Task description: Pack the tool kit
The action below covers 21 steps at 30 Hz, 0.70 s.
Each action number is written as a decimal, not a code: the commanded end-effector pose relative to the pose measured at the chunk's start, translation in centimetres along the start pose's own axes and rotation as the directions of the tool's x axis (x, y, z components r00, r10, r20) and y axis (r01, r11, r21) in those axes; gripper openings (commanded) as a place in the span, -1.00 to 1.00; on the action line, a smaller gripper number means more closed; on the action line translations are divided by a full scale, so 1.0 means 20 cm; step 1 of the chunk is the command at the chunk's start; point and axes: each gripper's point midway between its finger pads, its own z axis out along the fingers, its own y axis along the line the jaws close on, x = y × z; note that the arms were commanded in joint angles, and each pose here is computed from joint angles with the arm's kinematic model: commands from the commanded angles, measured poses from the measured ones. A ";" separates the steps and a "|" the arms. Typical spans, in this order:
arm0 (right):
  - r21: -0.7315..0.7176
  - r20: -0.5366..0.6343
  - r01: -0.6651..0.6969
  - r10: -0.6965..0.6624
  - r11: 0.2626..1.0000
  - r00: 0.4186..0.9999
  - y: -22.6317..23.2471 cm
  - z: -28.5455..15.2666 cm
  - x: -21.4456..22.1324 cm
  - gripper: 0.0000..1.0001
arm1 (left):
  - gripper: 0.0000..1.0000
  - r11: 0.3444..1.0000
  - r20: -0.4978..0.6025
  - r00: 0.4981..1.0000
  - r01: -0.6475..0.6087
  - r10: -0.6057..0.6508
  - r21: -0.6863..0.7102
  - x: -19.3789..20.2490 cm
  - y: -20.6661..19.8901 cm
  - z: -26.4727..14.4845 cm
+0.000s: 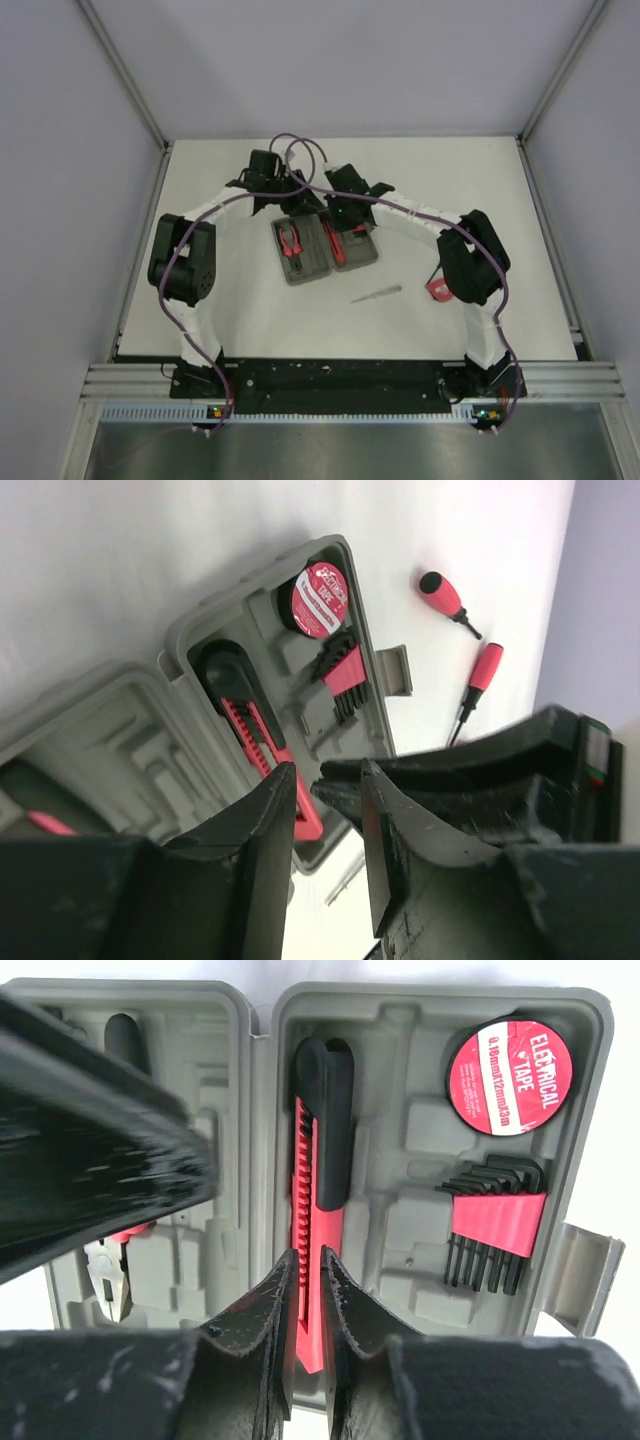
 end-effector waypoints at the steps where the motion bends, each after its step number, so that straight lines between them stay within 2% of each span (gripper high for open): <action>1: -0.049 0.035 0.036 -0.034 0.998 0.999 0.07 0.02 -0.04 -0.77 | -0.30 0.999 0.084 0.995 -0.052 0.052 0.004 -0.12 -0.05 0.09; 6: -0.039 0.010 0.046 -0.046 0.998 0.999 0.06 0.07 0.00 -0.80 | -0.42 0.999 0.056 0.998 -0.041 0.042 -0.018 -0.09 0.00 0.20; 14: -0.015 -0.032 0.050 -0.051 0.999 0.998 0.01 0.13 0.08 -0.86 | -0.44 0.997 0.018 0.999 -0.046 0.047 -0.057 -0.03 0.07 0.29; 21: -0.004 -0.084 0.048 -0.048 0.999 0.995 -0.02 0.20 0.18 -1.00 | -0.54 0.985 -0.044 0.998 -0.056 0.049 -0.163 0.06 0.21 0.33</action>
